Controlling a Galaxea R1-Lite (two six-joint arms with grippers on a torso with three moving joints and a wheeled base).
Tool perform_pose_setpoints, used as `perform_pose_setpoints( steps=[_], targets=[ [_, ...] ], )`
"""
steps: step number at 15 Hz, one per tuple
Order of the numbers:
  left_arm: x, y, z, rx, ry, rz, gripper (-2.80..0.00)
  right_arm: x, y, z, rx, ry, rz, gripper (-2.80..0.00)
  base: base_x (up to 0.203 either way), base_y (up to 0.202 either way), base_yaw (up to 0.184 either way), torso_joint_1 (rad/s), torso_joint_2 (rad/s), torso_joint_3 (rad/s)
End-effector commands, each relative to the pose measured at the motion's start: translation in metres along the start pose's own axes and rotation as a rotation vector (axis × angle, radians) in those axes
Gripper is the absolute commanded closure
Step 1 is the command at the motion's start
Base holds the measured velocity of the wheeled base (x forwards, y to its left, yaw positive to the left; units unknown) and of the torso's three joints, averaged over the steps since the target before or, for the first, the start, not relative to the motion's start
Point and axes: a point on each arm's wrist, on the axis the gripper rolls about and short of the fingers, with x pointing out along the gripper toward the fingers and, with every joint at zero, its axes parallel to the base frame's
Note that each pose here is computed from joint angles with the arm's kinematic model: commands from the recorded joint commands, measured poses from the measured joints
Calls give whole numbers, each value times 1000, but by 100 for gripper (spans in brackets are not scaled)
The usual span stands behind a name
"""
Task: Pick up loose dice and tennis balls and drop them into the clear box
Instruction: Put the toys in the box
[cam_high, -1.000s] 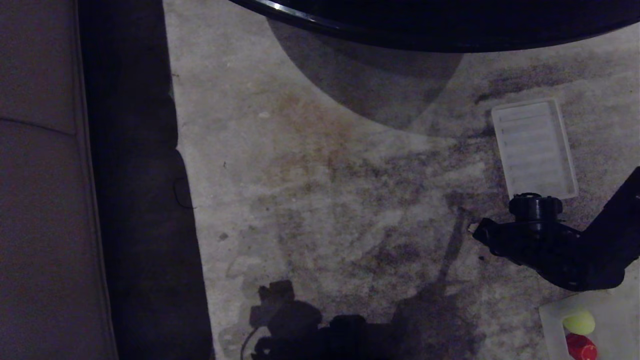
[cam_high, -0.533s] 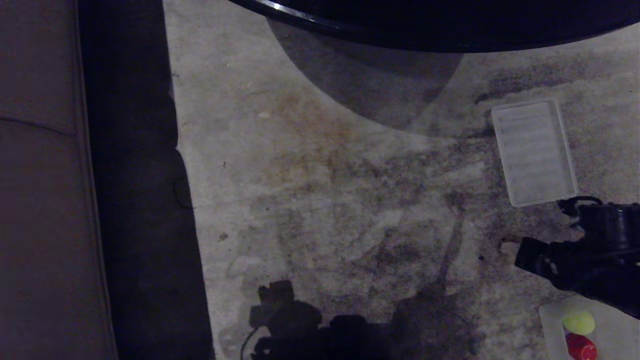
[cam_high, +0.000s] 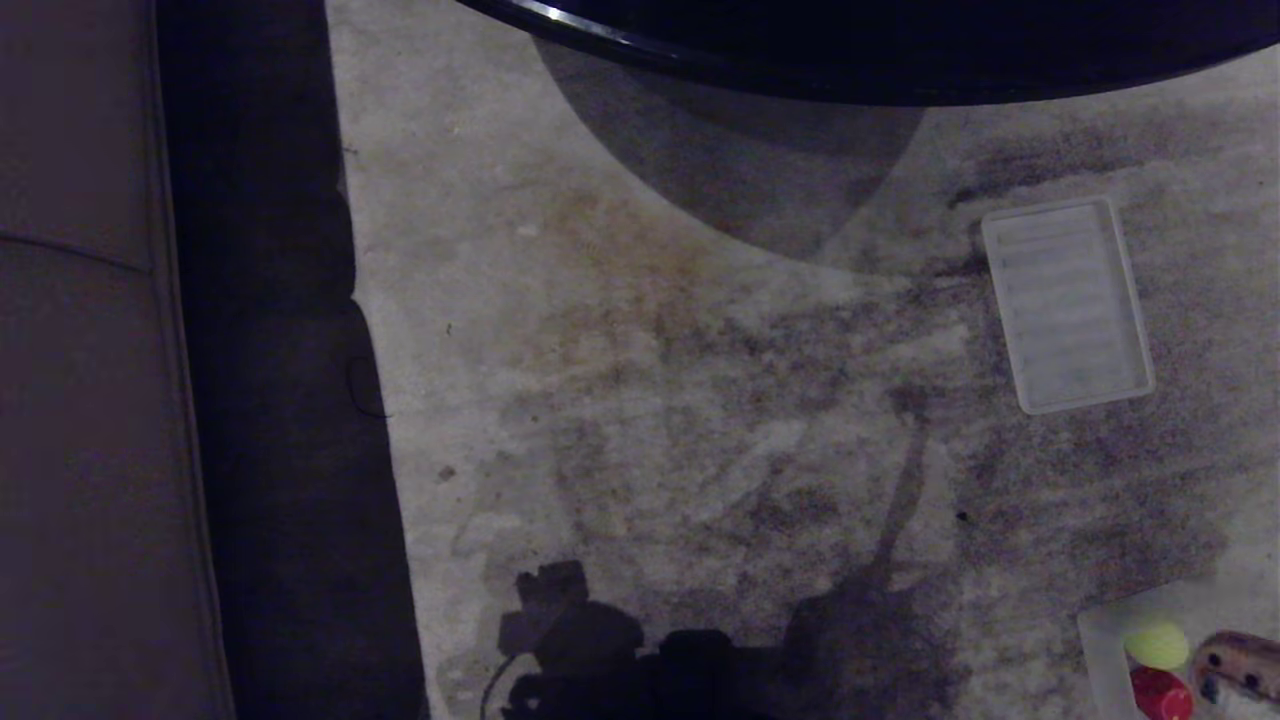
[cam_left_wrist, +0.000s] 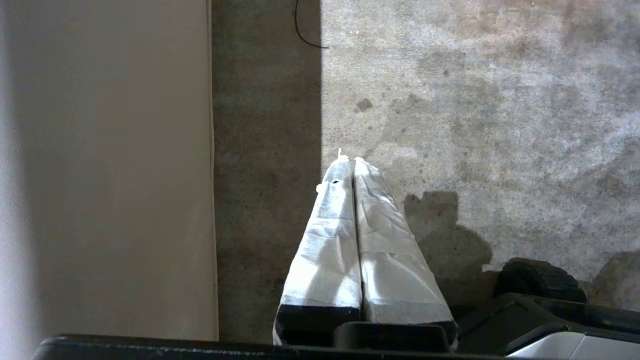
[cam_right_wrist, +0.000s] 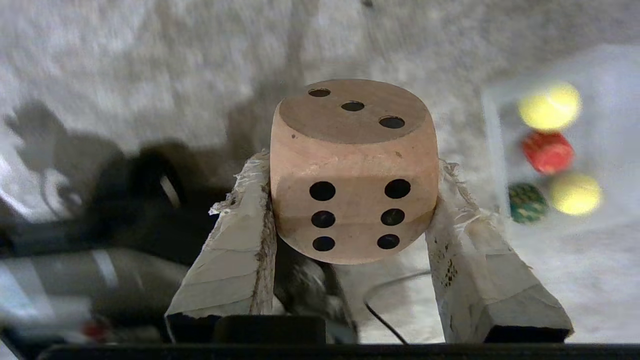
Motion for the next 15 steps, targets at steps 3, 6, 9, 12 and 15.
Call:
perform_pose_setpoints(
  steps=[3,6,9,12,15],
  targets=[
    [0,0,0,-1,2,1,0,-39,-9,-58,-45,-239,26,0,0,0,0,0,0,0],
    [0,0,0,1,2,1,0,-39,-10,-69,-62,-245,31,0,0,0,0,0,0,0],
    [0,0,0,-1,2,1,0,-32,-10,-65,-62,-359,43,0,0,0,0,0,0,0],
    [0,0,0,-1,1,1,0,-29,-9,-65,-85,-411,50,0,0,0,0,0,0,0],
    [0,0,0,-1,0,2,0,-29,-9,-65,-84,-413,49,0,0,0,0,0,0,0]
  ],
)
